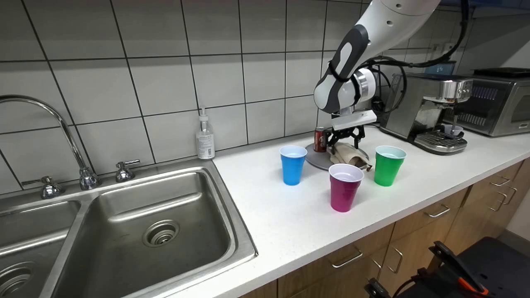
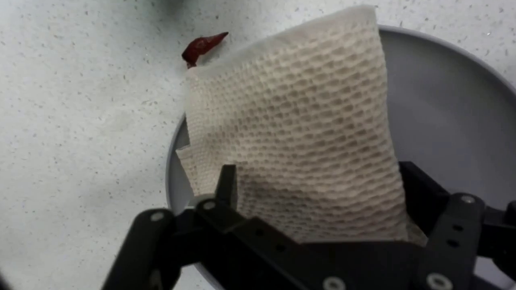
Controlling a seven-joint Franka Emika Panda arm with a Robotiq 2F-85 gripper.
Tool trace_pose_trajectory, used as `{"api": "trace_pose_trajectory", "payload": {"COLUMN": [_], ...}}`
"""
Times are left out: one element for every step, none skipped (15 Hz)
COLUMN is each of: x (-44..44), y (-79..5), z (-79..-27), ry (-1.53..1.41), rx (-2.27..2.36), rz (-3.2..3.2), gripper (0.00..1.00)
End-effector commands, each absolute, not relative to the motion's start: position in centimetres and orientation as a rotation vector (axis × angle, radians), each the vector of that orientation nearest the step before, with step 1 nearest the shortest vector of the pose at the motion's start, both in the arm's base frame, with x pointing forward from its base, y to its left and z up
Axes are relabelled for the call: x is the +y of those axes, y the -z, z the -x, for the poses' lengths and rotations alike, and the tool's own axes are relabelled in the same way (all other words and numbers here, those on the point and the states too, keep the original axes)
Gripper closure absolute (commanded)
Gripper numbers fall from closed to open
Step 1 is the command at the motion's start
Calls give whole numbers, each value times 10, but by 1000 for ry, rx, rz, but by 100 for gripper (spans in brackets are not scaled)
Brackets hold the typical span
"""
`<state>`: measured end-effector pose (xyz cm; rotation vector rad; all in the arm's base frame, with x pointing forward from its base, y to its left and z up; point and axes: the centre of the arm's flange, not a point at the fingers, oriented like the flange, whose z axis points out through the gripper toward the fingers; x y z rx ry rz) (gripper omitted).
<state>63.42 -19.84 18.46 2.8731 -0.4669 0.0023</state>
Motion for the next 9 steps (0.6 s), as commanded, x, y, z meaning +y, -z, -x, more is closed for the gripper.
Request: {"api": "trace_pose_trajectory", "payload": {"x": [-205, -205, -205, -205, -205, -204, -204, -204, -204], "y": [-181, -182, -182, -183, -185, -185, -186, -186, -187], "z": [-647, -646, -646, -646, -646, -647, -647, -647, -647], "ry": [-1, -1, -2, -5, -7, -10, -13, -14, -15], "rx": [-477, -471, -467, -462, -462, -460, -459, -460, -459], "rz": [-2836, -2837, -2839, -2841, -2841, -2840, -2840, -2841, -2841], "gripper": [0, 0, 10, 26, 32, 42, 51, 58, 65]}}
